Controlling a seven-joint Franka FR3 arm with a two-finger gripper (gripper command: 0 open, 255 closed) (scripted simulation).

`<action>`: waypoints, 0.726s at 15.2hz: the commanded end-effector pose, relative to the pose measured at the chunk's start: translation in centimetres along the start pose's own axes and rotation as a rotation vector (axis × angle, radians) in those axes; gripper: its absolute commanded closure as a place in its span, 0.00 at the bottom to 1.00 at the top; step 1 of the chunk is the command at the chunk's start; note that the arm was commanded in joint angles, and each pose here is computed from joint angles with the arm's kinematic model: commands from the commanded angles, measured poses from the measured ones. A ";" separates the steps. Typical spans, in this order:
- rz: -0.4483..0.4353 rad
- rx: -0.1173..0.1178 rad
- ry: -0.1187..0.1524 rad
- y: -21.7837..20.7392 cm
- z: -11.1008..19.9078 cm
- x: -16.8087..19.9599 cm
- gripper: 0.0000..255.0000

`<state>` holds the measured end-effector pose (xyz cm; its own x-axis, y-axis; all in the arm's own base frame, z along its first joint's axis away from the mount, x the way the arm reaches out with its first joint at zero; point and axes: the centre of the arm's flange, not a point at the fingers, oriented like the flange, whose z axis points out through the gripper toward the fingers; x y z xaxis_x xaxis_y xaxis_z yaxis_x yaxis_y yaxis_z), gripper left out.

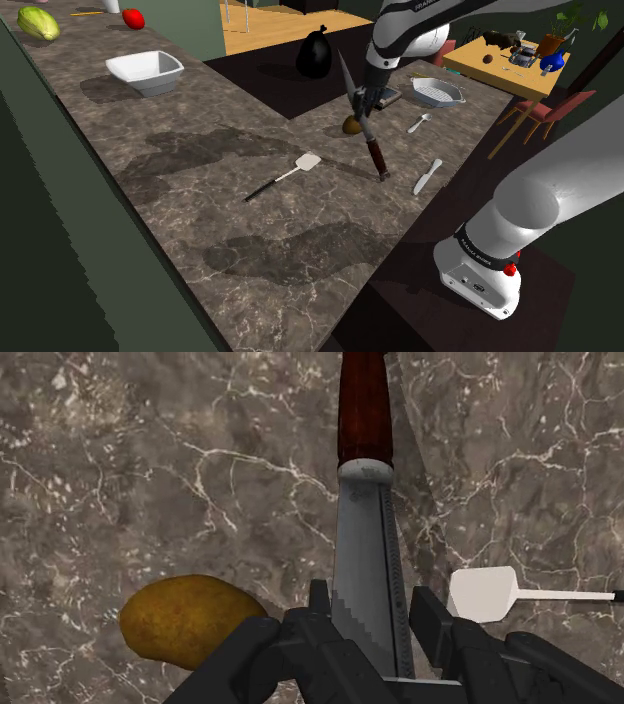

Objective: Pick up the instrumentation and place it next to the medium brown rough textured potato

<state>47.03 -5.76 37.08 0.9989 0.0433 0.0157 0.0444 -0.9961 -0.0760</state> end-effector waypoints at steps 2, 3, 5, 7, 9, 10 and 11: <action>-0.002 0.000 0.000 4.0 -0.1 -0.5 1.00; -0.002 0.000 0.000 5.3 -0.2 -0.6 1.00; -0.002 0.000 0.000 7.9 -0.4 -0.9 1.00; -0.002 0.000 0.000 10.5 -0.6 -1.2 1.00; -0.002 0.000 0.000 13.1 -0.8 -1.5 1.00; -0.002 0.000 0.000 14.4 -0.9 -1.6 1.00; -0.002 0.000 0.000 15.7 -1.0 -1.8 1.00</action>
<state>45.76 -20.19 36.85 0.9989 0.0436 0.0162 0.0447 -0.9961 -0.0761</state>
